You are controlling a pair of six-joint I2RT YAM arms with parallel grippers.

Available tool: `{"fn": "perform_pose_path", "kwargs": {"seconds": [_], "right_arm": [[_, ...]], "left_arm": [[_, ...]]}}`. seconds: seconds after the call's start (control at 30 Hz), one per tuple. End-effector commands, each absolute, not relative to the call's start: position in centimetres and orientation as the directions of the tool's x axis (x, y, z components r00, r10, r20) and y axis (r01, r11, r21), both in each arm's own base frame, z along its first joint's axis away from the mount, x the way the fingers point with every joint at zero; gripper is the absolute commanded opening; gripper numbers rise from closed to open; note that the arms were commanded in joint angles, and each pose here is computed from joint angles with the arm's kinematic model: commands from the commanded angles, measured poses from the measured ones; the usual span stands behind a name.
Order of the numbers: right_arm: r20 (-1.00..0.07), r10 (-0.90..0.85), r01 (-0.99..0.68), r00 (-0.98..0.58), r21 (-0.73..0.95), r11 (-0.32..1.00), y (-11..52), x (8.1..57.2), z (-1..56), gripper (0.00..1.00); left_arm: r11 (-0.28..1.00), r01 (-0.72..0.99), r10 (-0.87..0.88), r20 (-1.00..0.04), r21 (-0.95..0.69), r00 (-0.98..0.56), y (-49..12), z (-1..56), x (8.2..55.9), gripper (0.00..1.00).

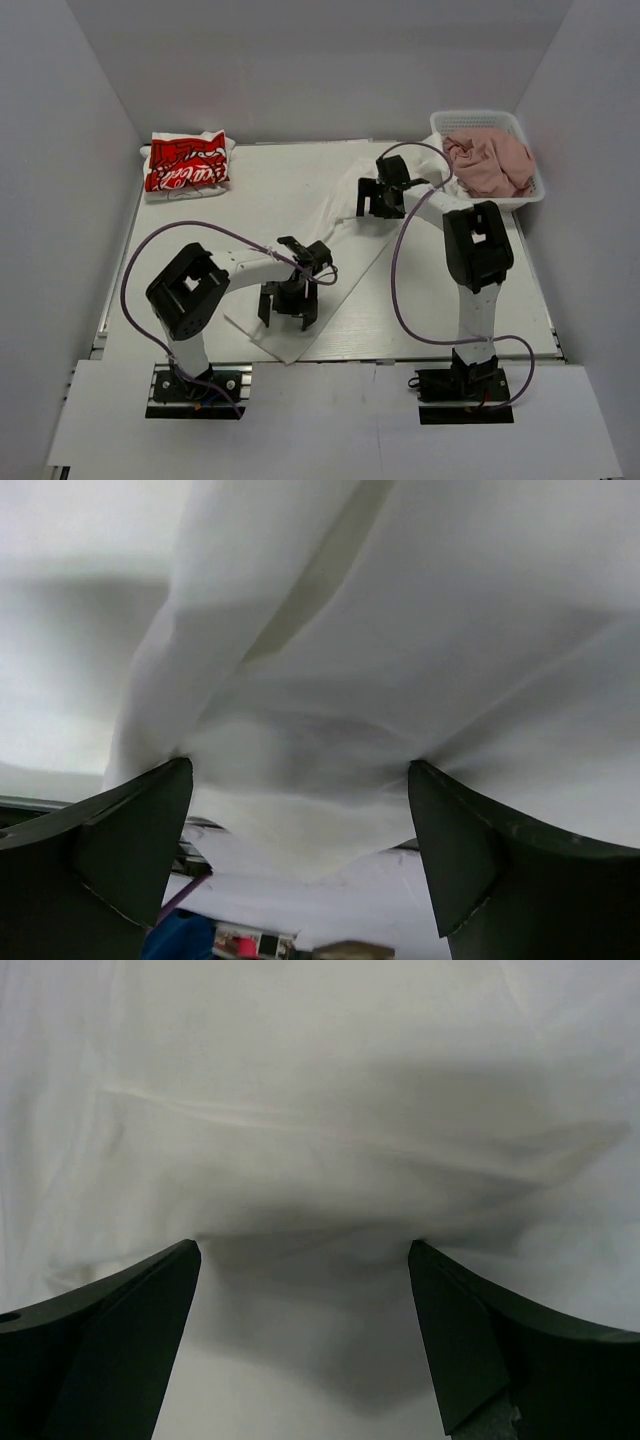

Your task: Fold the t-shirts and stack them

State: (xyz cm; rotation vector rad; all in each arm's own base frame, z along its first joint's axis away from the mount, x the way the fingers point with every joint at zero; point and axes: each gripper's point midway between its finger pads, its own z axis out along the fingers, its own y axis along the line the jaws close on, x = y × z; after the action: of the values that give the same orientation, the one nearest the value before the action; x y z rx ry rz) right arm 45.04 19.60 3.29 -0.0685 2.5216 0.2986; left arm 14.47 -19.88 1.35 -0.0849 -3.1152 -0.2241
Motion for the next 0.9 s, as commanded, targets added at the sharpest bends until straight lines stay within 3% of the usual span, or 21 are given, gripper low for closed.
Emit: {"fn": "perform_pose_path", "kwargs": {"seconds": [0.0, 0.1, 0.13, 0.17, 0.23, 0.27, 0.3, 0.4, 0.53, 0.6, 0.63, 0.7, 0.73, 0.77, 0.8, 0.83, 0.87], "right_arm": [[-0.51, 0.011, -0.138, -0.86, 0.253, 0.958, 21.5, 46.5, 1.5, 0.9], [-0.501, -0.003, -0.165, -0.865, 0.278, 0.946, 23.1, 48.8, 0.2, 0.9], [-0.48, 0.002, -0.147, -0.877, 0.274, 0.95, 23.1, 49.1, -1.6, 0.9], [-0.52, 0.03, -0.145, -0.854, 0.292, 0.945, 23.9, 51.4, 0.6, 0.9], [-0.474, 0.007, -0.166, -0.881, 0.322, 0.932, 24.8, 51.7, -2.1, 0.9], [-0.543, 0.005, -0.232, -0.84, 0.368, 0.9, 26.7, 54.2, 1.5, 0.9], [-0.503, -0.011, -0.226, -0.864, 0.37, 0.901, 27.1, 54.0, -1.3, 0.9], [-0.586, 0.004, -0.29, -0.81, 0.407, 0.866, 28.9, 56.6, 1.7, 0.9], [-0.666, 0.031, -0.347, -0.745, 0.427, 0.835, 29.3, 57.6, 8.2, 0.9], [-0.713, 0.006, -0.395, -0.701, 0.395, 0.83, 29.3, 57.0, 12.1, 0.9], [-0.761, 0.017, -0.43, -0.648, 0.384, 0.817, 29.1, 56.3, 17.2, 0.9], [-0.739, -0.009, -0.432, -0.674, 0.384, 0.816, 28.6, 54.2, 16.7, 0.9], [-0.792, 0.025, -0.462, -0.61, 0.381, 0.801, 28.0, 52.8, 22.6, 0.9], [-0.831, 0.066, -0.49, -0.553, 0.388, 0.781, 28.1, 53.0, 24.9, 0.9], [-0.761, 0.042, -0.458, -0.648, 0.433, 0.777, 27.5, 50.4, 19.6, 0.9], [-0.817, 0.087, -0.491, -0.569, 0.424, 0.761, 26.6, 48.6, 25.2, 0.9], [-0.825, 0.136, -0.485, -0.549, 0.447, 0.751, 26.6, 48.1, 24.3, 0.9]], "left_arm": [[0.986, 0.139, 0.127, 0.131, 0.089, -0.983, -21.4, -3.6, 11.8, 0.99], [0.982, 0.186, 0.186, 0.141, -0.017, -0.972, -24.9, -4.1, 11.2, 0.99], [0.98, 0.195, 0.199, 0.121, -0.038, -0.973, -26.7, -4.0, 12.1, 0.99], [0.976, 0.209, 0.214, 0.104, -0.054, -0.971, -28.0, -3.9, 12.5, 0.99], [0.968, 0.228, 0.233, 0.043, -0.101, -0.971, -31.7, -3.2, 14.5, 0.99], [0.964, 0.244, 0.248, 0.026, -0.103, -0.968, -32.7, -3.0, 14.6, 0.99], [0.954, 0.256, 0.259, -0.003, -0.158, -0.966, -35.1, -1.7, 15.3, 0.99], [0.931, 0.274, 0.269, -0.055, -0.24, -0.962, -38.4, 0.3, 16.3, 0.99], [0.943, 0.259, 0.231, -0.15, -0.207, -0.961, -38.8, 3.1, 17.5, 0.99], [0.948, 0.265, 0.231, -0.191, -0.175, -0.954, -38.3, 4.7, 17.8, 0.99], [0.941, 0.277, 0.231, -0.231, -0.196, -0.945, -38.6, 6.7, 17.8, 0.99], [0.94, 0.286, 0.227, -0.284, -0.186, -0.931, -37.8, 8.2, 17.7, 0.99], [0.942, 0.275, 0.209, -0.306, -0.192, -0.929, -36.4, 9.4, 17.2, 0.99], [0.938, 0.286, 0.209, -0.338, -0.195, -0.917, -36.0, 9.9, 16.9, 0.99], [0.941, 0.273, 0.192, -0.348, -0.201, -0.918, -35.2, 10.2, 16.7, 0.99], [0.953, 0.251, 0.185, -0.328, -0.172, -0.926, -33.4, 9.1, 15.5, 0.99], [0.958, 0.225, 0.148, -0.365, -0.179, -0.919, -32.1, 10.4, 15.6, 0.99]]}}
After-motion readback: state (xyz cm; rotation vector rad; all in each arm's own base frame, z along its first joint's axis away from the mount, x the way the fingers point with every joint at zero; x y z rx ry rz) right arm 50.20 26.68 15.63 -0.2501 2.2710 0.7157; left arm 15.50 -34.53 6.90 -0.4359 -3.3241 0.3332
